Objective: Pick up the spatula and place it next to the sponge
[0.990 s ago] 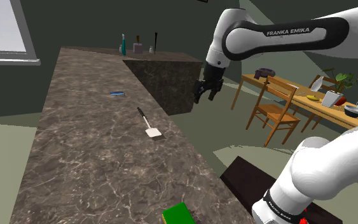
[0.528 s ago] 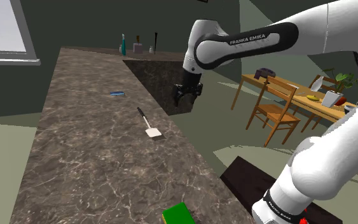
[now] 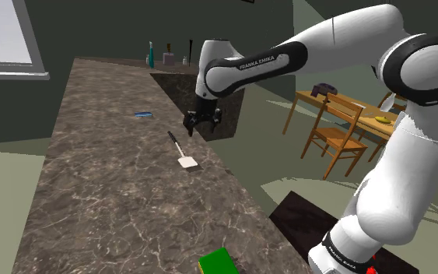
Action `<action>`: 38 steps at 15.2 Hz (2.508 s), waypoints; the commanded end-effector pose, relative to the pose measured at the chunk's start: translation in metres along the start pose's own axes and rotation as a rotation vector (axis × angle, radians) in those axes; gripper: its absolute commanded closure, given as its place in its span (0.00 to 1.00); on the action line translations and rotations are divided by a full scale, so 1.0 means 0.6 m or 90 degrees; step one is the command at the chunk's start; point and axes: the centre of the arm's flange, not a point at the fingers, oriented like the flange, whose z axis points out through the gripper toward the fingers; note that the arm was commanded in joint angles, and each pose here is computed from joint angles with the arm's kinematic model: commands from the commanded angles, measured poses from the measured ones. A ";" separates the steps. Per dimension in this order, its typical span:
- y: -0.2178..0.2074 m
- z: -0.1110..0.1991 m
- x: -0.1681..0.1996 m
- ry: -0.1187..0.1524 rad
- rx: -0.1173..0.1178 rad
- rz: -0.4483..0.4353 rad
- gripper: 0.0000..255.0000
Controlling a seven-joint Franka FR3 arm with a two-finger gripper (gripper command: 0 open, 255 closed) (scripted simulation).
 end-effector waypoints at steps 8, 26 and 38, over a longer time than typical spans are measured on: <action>-0.094 0.105 0.135 -0.003 -0.011 0.039 0.00; -0.093 0.171 0.135 -0.003 -0.011 0.039 1.00; -0.094 0.127 0.138 -0.003 -0.011 0.039 1.00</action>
